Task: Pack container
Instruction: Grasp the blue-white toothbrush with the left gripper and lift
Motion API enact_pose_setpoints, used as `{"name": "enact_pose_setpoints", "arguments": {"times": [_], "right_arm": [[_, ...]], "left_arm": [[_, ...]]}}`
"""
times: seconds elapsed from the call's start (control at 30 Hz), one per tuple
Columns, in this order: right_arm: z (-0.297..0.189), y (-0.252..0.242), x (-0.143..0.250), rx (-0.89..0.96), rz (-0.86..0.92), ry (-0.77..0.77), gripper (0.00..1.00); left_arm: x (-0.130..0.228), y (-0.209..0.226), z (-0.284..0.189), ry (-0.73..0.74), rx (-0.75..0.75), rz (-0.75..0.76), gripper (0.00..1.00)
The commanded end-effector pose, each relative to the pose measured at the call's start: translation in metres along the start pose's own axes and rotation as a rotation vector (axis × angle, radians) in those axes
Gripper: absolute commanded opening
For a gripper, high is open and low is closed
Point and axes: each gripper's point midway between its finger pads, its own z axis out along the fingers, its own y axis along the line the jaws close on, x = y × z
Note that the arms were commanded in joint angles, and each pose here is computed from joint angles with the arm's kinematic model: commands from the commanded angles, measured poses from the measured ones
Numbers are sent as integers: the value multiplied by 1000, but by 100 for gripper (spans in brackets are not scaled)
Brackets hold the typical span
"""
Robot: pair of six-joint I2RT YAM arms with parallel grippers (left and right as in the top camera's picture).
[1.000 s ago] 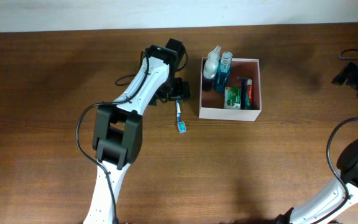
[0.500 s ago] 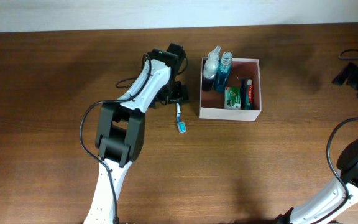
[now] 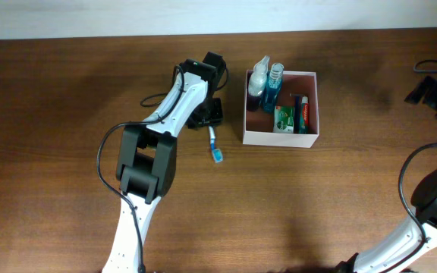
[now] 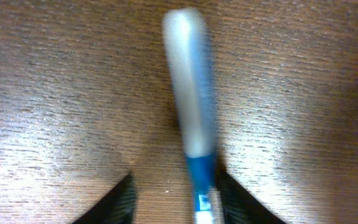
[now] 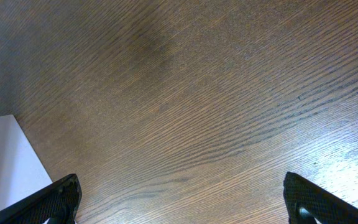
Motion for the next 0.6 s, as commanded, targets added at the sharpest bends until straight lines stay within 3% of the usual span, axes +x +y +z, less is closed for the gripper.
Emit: {"name": "enact_pose_setpoints", "arguments": {"times": [0.0, 0.1, 0.4, 0.57], "right_arm": [[-4, 0, -4, 2, -4, -16, 99], [-4, 0, -4, 2, -4, -16, 99], [-4, 0, -4, 2, -4, -16, 99], [-4, -1, -4, 3, -4, -16, 99]], "left_arm": [[2, 3, 8, 18, -7, 0, 30], [3, 4, 8, 22, -8, 0, 20], [9, 7, 3, 46, -22, 0, 2], [-4, 3, -22, -6, -18, 13, 1]]}}
